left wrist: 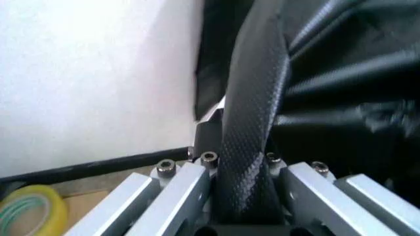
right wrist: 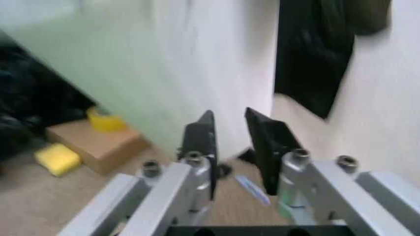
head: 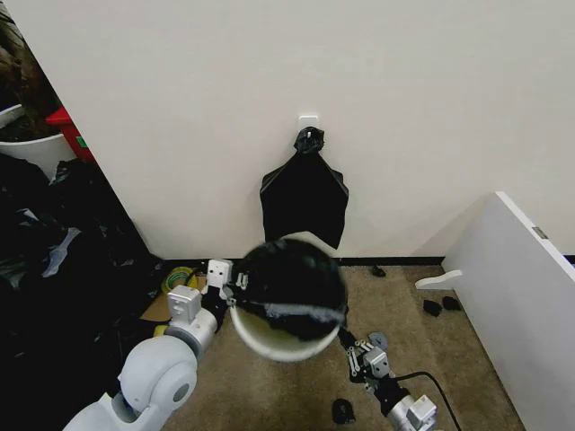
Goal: Place the garbage bag over the trash bin.
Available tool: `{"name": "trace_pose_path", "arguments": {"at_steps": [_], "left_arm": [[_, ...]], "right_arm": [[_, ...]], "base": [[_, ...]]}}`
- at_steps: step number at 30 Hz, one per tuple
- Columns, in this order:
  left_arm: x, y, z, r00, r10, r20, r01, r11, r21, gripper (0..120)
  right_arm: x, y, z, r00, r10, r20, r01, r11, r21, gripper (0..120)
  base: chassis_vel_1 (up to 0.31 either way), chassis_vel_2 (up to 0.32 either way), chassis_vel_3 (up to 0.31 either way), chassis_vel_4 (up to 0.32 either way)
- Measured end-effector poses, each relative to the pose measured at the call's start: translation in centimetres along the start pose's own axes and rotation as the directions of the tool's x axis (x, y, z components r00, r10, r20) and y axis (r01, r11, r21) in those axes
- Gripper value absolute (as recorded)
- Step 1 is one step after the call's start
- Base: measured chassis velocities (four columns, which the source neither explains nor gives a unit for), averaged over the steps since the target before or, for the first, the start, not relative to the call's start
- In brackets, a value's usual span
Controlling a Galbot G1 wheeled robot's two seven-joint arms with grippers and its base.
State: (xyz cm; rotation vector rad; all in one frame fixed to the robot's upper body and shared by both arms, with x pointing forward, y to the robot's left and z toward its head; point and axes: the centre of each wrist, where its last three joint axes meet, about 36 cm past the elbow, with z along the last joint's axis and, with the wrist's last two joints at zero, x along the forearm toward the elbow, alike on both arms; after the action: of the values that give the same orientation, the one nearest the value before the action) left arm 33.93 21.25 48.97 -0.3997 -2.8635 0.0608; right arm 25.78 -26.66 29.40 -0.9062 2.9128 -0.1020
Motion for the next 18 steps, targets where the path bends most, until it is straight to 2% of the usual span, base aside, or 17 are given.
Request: {"name": "trace_pose_path", "arguments": {"at_steps": [1,4,5,8,9,11,13,14,18], "left_arm": [[0.0,0.0,0.0,1.0,0.0,0.0,0.0,1.0,0.0,1],[-0.8,0.5,0.8,1.0,-0.023,-0.009,0.023,1.0,-0.007,1],[-0.8,0.5,0.8,1.0,-0.023,-0.009,0.023,1.0,-0.007,1],[-1.6,0.8,1.9,0.999,-0.041,-0.017,0.04,0.999,-0.019,1],[-1.6,0.8,1.9,0.999,-0.041,-0.017,0.04,0.999,-0.019,1],[-2.0,1.0,2.4,0.999,-0.049,-0.018,0.049,0.998,-0.029,1],[-2.4,1.0,3.1,0.998,-0.056,-0.013,0.056,0.997,-0.048,1],[-2.4,1.0,3.1,0.998,-0.056,-0.013,0.056,0.997,-0.048,1],[-2.8,0.8,4.1,0.998,-0.068,0.016,0.069,0.994,-0.089,1]], "right_arm": [[0.0,0.0,0.0,1.0,0.0,0.0,0.0,1.0,0.0,22],[1.1,-3.6,0.8,0.989,-0.133,0.067,0.129,0.99,0.059,36],[1.1,-3.6,0.8,0.989,-0.133,0.067,0.129,0.99,0.059,36],[1.5,-6.5,-0.1,0.958,-0.263,0.114,0.25,0.961,0.119,50],[1.5,-6.5,-0.1,0.958,-0.263,0.114,0.25,0.961,0.119,50],[0.8,-6.4,-1.8,0.943,-0.294,0.155,0.272,0.951,0.149,60],[-0.1,-5.1,-3.9,0.954,-0.249,0.169,0.222,0.961,0.164,70],[-0.1,-5.1,-3.9,0.954,-0.249,0.169,0.222,0.961,0.164,70],[-1.2,-2.0,-6.5,0.989,-0.115,0.091,0.097,0.978,0.187,84]], "base": [[0.0,0.0,0.0,0.0],[0.0,0.0,0.0,0.0],[0.0,0.0,0.0,0.0],[0.0,0.0,0.0,0.0],[0.0,0.0,0.0,0.0],[0.0,0.0,0.0,0.0],[0.0,0.0,0.0,0.0],[0.0,0.0,0.0,0.0],[0.0,0.0,0.0,0.0]]}}
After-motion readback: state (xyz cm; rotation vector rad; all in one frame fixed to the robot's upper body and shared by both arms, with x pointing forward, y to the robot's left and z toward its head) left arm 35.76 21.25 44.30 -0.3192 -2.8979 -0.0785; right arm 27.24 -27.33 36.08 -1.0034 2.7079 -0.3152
